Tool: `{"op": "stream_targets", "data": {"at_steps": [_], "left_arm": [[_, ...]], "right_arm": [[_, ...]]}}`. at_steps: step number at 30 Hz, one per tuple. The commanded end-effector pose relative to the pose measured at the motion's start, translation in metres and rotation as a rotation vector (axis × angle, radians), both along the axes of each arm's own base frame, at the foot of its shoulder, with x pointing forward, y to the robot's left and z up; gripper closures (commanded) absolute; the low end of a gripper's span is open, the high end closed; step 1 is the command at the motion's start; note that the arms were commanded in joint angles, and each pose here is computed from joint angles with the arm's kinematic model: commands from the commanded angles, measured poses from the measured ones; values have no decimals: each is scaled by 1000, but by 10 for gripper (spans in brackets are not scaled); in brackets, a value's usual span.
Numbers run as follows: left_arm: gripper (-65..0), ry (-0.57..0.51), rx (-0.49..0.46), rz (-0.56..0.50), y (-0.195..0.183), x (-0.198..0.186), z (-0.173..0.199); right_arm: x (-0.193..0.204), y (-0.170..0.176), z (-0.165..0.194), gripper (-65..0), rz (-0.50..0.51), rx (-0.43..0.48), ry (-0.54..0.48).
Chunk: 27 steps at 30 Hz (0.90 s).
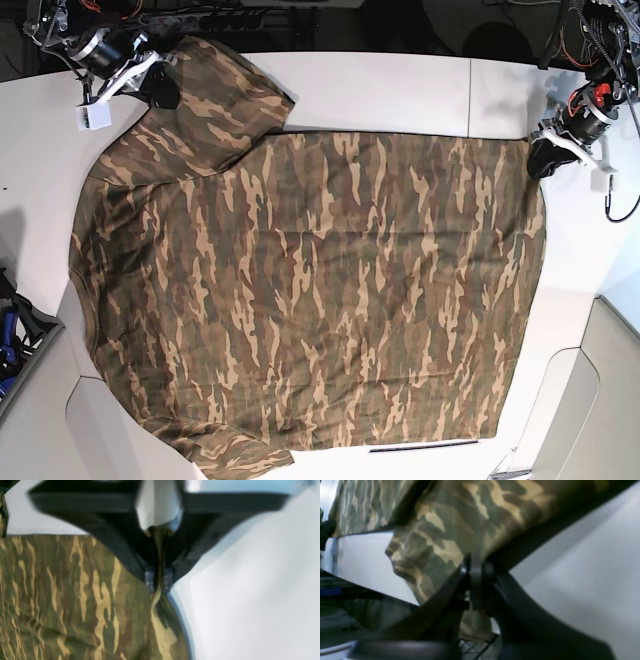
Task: Fold the T-shirt properly
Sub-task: 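Close both grippers on the shoulder corners of the camouflage shirt, then lift the shoulders with both grippers and drag them toward the hem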
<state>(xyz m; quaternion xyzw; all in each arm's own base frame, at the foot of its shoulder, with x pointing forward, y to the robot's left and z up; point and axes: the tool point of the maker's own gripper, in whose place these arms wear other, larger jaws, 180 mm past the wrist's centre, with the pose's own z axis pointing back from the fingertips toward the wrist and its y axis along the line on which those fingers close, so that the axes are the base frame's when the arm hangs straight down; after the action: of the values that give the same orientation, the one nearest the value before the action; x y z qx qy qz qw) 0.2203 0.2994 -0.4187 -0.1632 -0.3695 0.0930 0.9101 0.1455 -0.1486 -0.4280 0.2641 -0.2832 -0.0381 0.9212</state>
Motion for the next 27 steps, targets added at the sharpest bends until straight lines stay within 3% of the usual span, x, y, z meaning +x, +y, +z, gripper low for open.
{"op": "stream_targets", "data": {"at_steps": [1,4,11,18,27], "left_arm": [[0,9,19,-11,4,-1,2],[0,-38,-2,-101,-9,1,10],[0,-110,-33,-96,-6,13,39],[0,-199,10,-89,4,25,74],[0,-345,24,-76,1,47,105]], "right_arm": [[0,-2,2,0,10,-8,-4],[1,1,6,0,10,8,-13],[4,8,33,0,52,63,-21],[29,-16,86,0,6,21,-194],[74,-34,122,0,-30,-28,-358]]}}
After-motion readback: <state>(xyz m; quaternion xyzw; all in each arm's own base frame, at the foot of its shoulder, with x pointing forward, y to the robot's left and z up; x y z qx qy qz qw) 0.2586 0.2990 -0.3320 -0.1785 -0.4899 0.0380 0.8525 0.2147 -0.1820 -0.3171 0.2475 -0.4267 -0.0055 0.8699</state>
